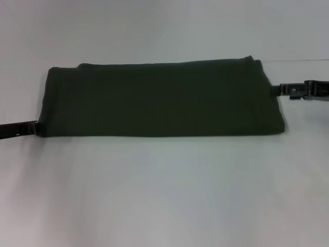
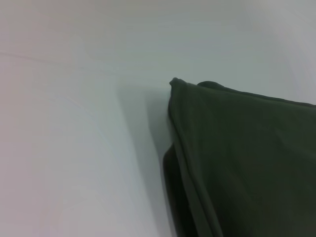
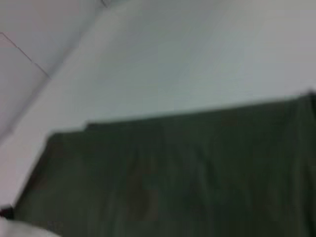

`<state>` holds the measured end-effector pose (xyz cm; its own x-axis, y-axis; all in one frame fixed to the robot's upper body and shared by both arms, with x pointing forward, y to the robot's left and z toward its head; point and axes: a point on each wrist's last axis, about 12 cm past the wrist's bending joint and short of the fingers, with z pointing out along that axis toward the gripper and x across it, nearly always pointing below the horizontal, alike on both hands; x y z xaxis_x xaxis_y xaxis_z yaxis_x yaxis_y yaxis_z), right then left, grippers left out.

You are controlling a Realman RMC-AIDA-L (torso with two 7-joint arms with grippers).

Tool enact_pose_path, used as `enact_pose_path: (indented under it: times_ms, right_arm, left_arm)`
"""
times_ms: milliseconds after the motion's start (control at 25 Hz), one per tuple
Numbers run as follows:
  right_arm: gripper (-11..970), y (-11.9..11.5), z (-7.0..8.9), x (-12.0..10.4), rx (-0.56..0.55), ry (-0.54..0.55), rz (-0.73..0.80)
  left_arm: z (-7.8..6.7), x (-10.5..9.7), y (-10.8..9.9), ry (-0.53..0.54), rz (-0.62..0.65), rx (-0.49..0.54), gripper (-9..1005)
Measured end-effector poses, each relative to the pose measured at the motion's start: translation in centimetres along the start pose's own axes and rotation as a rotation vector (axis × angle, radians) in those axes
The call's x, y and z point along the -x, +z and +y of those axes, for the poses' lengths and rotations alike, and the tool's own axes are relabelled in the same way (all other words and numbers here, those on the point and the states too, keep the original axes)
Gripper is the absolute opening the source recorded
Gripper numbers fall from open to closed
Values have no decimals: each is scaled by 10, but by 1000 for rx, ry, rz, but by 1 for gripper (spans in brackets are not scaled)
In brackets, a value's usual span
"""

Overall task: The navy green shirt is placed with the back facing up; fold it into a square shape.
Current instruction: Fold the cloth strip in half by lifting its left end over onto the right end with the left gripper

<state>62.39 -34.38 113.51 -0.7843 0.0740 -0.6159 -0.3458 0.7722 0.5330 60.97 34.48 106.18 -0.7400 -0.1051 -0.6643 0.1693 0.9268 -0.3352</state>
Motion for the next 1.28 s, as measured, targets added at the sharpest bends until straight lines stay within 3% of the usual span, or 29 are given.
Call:
enact_pose_path:
  times_ms: [360, 1280]
  right_arm:
    - [943, 10, 4, 13, -160, 29, 197]
    - [909, 48, 9, -3, -226, -31, 206]
  left_arm:
    - [-3, 3, -1, -26, 10, -25, 52]
    - [-6, 6, 0, -13, 12, -36, 51]
